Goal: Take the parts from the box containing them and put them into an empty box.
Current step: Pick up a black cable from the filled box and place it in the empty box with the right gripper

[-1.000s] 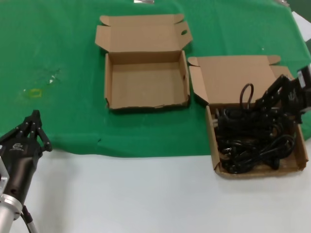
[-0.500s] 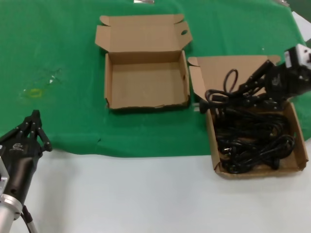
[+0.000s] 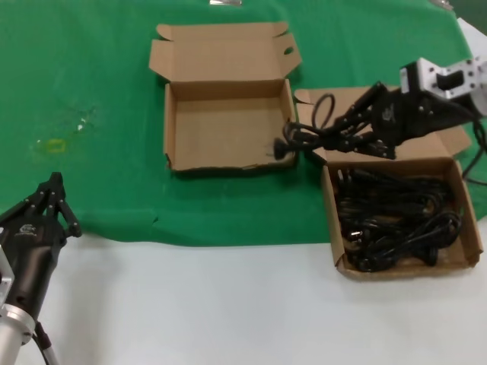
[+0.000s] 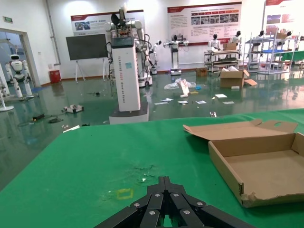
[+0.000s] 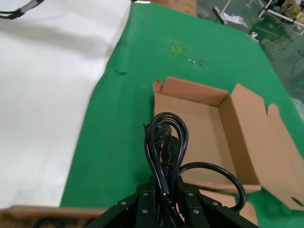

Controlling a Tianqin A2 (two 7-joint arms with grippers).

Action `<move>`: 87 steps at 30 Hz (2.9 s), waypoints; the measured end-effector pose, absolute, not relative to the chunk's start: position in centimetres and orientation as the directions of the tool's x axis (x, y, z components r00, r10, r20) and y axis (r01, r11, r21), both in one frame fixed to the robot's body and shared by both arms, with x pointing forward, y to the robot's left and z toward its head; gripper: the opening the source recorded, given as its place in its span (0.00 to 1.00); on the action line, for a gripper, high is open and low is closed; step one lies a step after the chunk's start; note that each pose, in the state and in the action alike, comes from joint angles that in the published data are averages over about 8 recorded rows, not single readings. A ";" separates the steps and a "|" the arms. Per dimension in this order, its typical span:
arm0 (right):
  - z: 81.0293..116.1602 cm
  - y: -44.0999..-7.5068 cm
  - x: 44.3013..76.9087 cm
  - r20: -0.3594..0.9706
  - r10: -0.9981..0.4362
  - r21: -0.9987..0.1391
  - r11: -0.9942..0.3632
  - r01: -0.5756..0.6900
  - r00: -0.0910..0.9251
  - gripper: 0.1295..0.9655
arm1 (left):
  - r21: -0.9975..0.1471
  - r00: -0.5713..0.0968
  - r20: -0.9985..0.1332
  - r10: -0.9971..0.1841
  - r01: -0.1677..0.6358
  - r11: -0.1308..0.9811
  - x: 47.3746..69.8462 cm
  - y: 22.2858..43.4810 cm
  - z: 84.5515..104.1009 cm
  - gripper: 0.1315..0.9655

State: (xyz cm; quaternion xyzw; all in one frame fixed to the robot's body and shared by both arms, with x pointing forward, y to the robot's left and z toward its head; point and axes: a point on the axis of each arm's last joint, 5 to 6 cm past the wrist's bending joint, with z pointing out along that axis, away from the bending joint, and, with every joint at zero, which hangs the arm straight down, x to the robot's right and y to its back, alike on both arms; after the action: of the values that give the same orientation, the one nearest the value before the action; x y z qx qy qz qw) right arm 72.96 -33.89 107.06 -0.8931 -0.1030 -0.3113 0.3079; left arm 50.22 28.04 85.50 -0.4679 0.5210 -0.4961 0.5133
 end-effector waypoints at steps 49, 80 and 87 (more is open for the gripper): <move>101.9 -19.7 76.9 0.759 -0.107 -0.464 -0.782 0.418 0.643 0.11 | -0.997 -0.035 -0.071 -0.997 0.022 0.070 50.2 28.0 85.5 0.01; 98.7 -15.8 76.6 0.783 -0.129 -0.440 -0.807 0.395 0.609 0.11 | -0.997 -0.035 -0.071 -0.997 0.022 0.070 50.2 28.0 85.5 0.01; 98.6 -15.7 76.6 0.782 -0.129 -0.438 -0.810 0.390 0.610 0.11 | -0.997 -0.035 -0.071 -0.997 0.022 0.070 50.2 28.0 85.5 0.01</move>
State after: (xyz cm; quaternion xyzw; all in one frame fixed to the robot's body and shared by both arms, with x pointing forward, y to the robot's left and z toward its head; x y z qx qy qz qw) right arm 76.59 -15.70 98.57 -0.8463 -0.0770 -0.4347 0.2981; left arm 50.22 28.04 85.50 -0.4679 0.5210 -0.4961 0.5133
